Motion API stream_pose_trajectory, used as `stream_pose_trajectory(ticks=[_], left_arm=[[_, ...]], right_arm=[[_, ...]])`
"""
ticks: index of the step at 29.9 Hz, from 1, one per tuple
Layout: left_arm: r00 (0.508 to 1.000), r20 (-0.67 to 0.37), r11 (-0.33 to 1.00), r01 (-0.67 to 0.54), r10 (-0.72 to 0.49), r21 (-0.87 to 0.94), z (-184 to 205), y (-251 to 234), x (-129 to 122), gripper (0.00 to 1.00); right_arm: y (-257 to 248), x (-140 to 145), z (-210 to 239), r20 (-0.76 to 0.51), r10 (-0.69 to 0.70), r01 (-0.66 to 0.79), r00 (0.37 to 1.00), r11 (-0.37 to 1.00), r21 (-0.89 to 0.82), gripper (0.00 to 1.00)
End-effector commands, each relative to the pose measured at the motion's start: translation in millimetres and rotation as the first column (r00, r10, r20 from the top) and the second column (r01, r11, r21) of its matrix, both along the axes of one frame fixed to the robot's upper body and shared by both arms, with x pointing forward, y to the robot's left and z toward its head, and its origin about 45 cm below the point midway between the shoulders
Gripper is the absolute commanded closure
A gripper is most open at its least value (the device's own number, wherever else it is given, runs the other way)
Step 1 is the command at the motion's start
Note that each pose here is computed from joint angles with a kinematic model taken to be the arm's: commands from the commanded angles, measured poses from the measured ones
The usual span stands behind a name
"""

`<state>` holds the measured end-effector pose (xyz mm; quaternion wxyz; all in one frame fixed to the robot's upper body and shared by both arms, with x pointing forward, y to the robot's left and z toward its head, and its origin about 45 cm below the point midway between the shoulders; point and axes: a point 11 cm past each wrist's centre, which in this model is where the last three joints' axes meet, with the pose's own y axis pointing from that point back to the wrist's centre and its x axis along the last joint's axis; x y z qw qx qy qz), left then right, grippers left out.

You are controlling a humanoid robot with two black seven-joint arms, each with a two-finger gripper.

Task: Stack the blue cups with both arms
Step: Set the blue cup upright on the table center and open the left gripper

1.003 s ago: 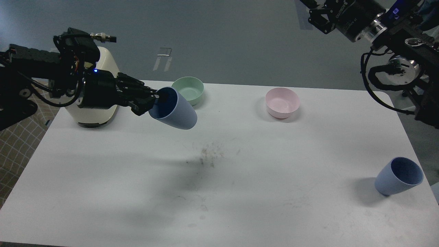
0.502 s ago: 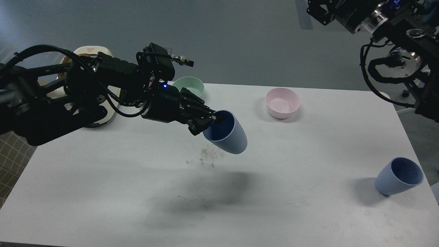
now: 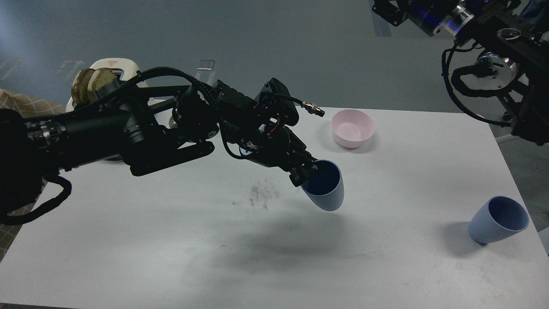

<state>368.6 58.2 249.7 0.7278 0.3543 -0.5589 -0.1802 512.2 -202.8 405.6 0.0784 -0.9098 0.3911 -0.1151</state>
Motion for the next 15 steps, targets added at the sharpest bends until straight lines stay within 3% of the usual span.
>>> stream_pose_trajectory(ticks=[1,15], left_arm=[[1.000,-0.003,1.000,0.006,-0.006,0.029,-11,-9,-1,1.00],[0.998,0.005,0.984,0.058,-0.060,0.170,-33,-3,-6,1.00]], right_arm=[[-3,0,0,-0.001,-0.004,0.004,1.000,1.000,-0.005,0.00],[-4,0,-2,-0.004,-0.005,0.005,1.000,1.000,-0.006,0.00]])
